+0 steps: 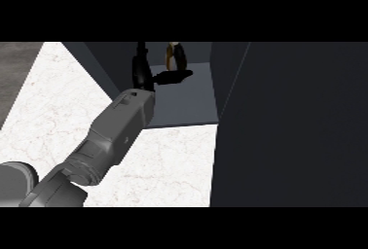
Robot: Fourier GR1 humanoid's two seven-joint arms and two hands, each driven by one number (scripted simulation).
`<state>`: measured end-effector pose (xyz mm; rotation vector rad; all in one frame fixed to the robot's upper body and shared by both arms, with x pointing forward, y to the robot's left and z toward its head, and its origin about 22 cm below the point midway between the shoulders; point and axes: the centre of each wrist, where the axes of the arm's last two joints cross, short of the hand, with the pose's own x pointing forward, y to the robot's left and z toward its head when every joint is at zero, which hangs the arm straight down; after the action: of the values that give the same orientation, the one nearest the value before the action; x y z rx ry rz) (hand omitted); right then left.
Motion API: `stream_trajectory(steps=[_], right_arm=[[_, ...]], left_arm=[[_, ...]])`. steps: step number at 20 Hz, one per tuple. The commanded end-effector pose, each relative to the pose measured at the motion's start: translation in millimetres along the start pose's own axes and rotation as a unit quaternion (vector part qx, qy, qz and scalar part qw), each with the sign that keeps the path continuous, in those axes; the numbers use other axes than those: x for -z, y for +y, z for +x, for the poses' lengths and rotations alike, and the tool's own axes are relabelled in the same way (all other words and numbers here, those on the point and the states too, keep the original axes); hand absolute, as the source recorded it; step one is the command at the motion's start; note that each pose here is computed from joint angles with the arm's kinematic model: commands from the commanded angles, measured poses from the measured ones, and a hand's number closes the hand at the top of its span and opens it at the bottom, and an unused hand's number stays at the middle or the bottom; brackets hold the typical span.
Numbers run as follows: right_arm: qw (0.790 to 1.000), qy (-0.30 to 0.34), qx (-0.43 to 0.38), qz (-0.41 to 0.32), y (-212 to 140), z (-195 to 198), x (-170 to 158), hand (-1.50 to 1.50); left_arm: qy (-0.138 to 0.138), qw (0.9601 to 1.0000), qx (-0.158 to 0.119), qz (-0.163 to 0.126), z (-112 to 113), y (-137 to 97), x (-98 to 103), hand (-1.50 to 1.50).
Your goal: Pick up the wine, place it into the cabinet and close the cabinet
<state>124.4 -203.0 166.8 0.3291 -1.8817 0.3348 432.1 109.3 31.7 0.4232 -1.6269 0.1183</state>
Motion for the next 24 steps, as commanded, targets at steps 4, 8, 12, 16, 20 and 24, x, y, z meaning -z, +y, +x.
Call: stream_trajectory(steps=[4, 8, 12, 16, 20, 24], right_arm=[[0.999, -0.026, 0.029, 0.008, 6.8, 31.4, -19.9, -1.50], [0.999, -0.027, 0.018, 0.007, 1.0, 31.2, -23.1, -1.50], [0.999, -0.028, 0.022, 0.004, 1.3, 31.4, -29.7, -1.50], [0.999, -0.024, 0.020, -0.010, 6.8, 41.9, -30.2, -1.50], [0.999, -0.021, 0.021, -0.012, 10.3, 45.9, -37.4, -1.50], [1.000, -0.005, 0.021, -0.012, 8.6, 36.9, -29.6, -1.50]], left_arm=[[-0.052, 0.9979, -0.028, -0.027, 4.8, 22.2, 16.9, -1.50], [-0.061, 0.9946, -0.057, -0.062, -5.5, 6.5, -0.7, -1.50], [-0.081, 0.9885, -0.109, -0.067, 1.2, 10.1, 4.2, -1.50], [-0.108, 0.9833, -0.120, -0.086, 10.9, -13.2, -11.5, -1.50], [-0.093, 0.9787, -0.148, -0.108, 8.9, -13.5, -19.2, -1.50], [-0.109, 0.9733, -0.162, -0.120, 9.3, -19.8, -36.7, -1.50]])
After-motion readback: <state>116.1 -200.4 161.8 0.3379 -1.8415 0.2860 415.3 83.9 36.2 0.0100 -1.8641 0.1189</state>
